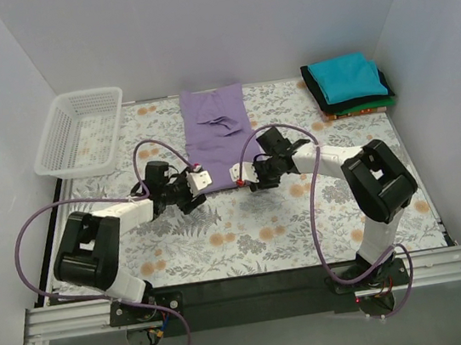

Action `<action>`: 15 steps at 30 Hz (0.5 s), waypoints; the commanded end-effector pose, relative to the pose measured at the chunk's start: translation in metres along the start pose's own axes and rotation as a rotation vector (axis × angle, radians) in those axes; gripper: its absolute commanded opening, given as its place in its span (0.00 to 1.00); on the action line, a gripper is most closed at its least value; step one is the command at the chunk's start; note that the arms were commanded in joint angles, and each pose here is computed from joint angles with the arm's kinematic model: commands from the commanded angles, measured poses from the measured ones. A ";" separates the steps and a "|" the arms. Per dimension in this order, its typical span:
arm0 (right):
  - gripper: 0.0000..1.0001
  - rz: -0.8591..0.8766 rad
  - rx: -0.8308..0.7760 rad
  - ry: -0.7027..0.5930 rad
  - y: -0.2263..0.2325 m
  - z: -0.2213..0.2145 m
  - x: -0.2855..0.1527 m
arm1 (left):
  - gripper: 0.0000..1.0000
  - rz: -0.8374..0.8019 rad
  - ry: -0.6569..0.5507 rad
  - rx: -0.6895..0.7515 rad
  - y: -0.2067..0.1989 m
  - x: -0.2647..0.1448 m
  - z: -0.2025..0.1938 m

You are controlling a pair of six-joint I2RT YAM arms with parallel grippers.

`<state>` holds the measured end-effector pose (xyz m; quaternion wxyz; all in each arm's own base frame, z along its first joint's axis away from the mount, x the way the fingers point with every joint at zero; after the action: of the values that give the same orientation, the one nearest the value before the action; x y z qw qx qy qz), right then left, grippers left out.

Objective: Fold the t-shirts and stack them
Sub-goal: Fold the tshirt

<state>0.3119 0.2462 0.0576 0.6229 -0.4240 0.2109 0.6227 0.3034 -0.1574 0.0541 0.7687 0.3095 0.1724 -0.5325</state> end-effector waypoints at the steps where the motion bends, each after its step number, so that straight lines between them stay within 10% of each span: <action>1: 0.46 -0.036 -0.026 0.005 -0.007 -0.005 0.007 | 0.58 0.061 0.011 0.083 0.018 0.006 -0.002; 10: 0.19 -0.081 -0.031 0.079 -0.015 -0.021 0.021 | 0.31 0.085 0.095 0.110 0.028 0.019 -0.022; 15: 0.01 -0.115 -0.003 0.035 -0.024 0.000 -0.001 | 0.00 0.042 0.055 0.058 0.028 0.010 0.000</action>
<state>0.3356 0.2513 0.0492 0.6422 -0.4536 0.1904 0.5878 0.3360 -0.1577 0.0411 0.7668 0.3569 0.1623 -0.5082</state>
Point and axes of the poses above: each gripper's point midway between its finger pads, its own x axis out along the fingers, its own y axis along the line the jaws close on, z = x × y, the point moved 3 cm from there along -x, back along the fingers, and after that the axes turned 4 degrees about x, right-handed, at the moved point
